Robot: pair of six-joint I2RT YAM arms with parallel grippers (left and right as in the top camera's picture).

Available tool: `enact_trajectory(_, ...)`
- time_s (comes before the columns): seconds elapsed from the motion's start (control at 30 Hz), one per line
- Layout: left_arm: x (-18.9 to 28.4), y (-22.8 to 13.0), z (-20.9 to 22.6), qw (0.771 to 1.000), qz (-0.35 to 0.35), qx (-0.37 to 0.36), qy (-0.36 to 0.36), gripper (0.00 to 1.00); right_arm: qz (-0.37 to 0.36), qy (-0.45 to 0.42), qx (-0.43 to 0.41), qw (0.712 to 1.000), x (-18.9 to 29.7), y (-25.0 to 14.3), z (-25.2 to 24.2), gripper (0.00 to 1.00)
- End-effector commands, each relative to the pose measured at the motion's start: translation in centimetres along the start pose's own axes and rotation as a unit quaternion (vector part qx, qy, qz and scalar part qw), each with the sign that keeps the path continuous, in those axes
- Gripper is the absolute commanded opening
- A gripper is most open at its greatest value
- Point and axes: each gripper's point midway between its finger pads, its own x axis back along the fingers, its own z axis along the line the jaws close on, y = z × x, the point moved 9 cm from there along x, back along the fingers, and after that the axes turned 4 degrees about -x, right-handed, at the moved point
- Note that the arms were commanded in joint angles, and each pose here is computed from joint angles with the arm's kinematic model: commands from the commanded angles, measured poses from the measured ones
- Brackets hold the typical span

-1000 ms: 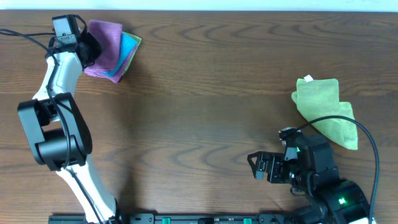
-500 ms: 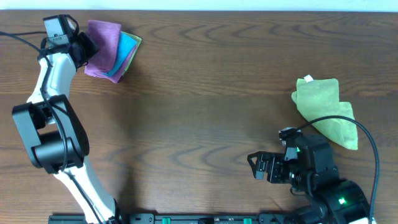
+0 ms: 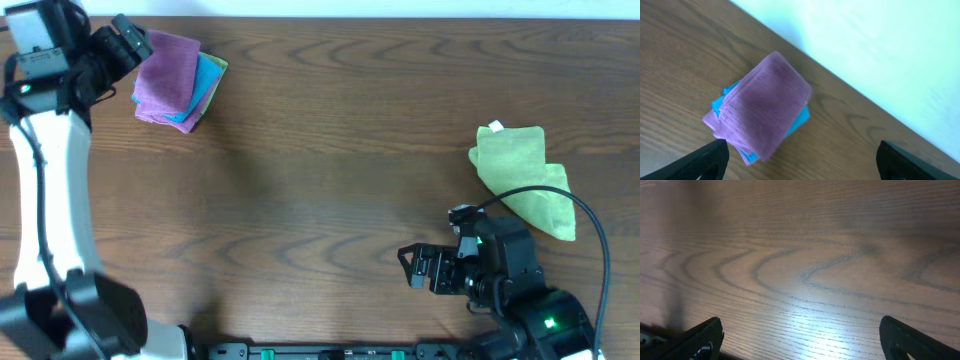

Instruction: Fold the cloth

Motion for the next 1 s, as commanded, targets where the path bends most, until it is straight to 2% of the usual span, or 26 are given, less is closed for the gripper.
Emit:
enact_trajectory(0.0, 3.1, 0.5, -1.3, 1.000, -0.017, -0.017, -0.016, 0.95, 0.001, 0.000, -0.011, 1.000, -0.1, -0.1, -0.2, 0.99)
enact_trajectory(0.17, 6.0, -1.0, -1.4, 1.000, 0.008, -0.013, 0.008, 0.95, 0.001, 0.000, -0.011, 1.000, -0.1, -0.1, -0.2, 0.99)
enact_trajectory(0.27, 8.1, -2.9, -1.3, 0.998, 0.050, -0.035, 0.025, 0.95, 0.001, 0.000, -0.010, 1.000, -0.1, -0.1, -0.2, 0.99)
enact_trajectory(0.43, 11.4, -6.6, 0.0, 0.985, 0.137, -0.017, 0.103, 0.95, 0.001, 0.000, -0.011, 1.000, -0.1, -0.1, -0.2, 0.99)
enact_trajectory(0.57, 13.5, -8.5, 0.4, 0.974, 0.174, -0.019, 0.145, 0.95, 0.001, 0.000, -0.010, 1.000, -0.1, -0.1, -0.2, 0.99)
enact_trajectory(0.77, 15.5, -9.9, -0.1, 0.982, 0.139, -0.038, 0.125, 0.95, 0.001, 0.000, -0.011, 1.000, -0.1, -0.1, -0.2, 0.99)
enact_trajectory(0.97, 16.7, -14.4, 1.2, 0.991, 0.074, -0.058, 0.095, 0.95, 0.001, 0.000, -0.011, 1.000, -0.1, -0.1, -0.2, 0.99)
